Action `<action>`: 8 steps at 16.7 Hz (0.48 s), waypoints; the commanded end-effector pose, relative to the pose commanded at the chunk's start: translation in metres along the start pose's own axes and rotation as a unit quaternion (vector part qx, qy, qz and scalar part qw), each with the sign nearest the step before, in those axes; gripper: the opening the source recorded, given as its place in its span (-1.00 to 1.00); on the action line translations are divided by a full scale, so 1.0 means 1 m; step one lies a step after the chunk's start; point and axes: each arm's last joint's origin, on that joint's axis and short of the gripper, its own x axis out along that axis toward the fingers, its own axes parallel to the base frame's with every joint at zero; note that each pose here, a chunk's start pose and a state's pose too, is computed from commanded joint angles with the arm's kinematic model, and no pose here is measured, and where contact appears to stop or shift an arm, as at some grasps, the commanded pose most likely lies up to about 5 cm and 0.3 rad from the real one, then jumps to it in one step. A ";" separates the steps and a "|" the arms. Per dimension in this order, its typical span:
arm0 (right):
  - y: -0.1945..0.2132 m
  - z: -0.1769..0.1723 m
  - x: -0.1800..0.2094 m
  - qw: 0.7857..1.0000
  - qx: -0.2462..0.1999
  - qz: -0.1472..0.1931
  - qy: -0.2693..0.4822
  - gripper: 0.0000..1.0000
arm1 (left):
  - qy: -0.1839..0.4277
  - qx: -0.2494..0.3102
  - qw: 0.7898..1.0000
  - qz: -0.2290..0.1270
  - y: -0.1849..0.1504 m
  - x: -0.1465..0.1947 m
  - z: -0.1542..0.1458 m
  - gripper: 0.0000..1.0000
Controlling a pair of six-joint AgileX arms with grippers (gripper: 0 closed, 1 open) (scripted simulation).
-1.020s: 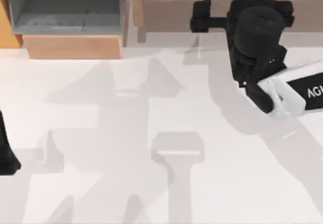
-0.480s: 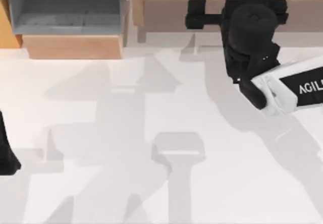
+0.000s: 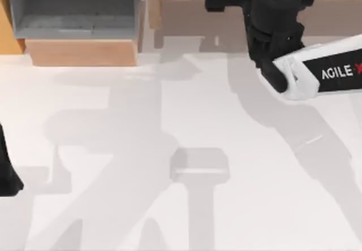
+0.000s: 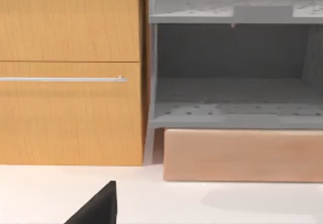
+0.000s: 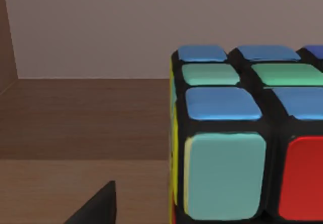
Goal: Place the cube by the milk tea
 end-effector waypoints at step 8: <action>0.000 0.000 0.001 1.000 0.000 0.000 0.000 0.40 | 0.000 0.000 1.000 0.000 0.000 0.000 0.000 1.00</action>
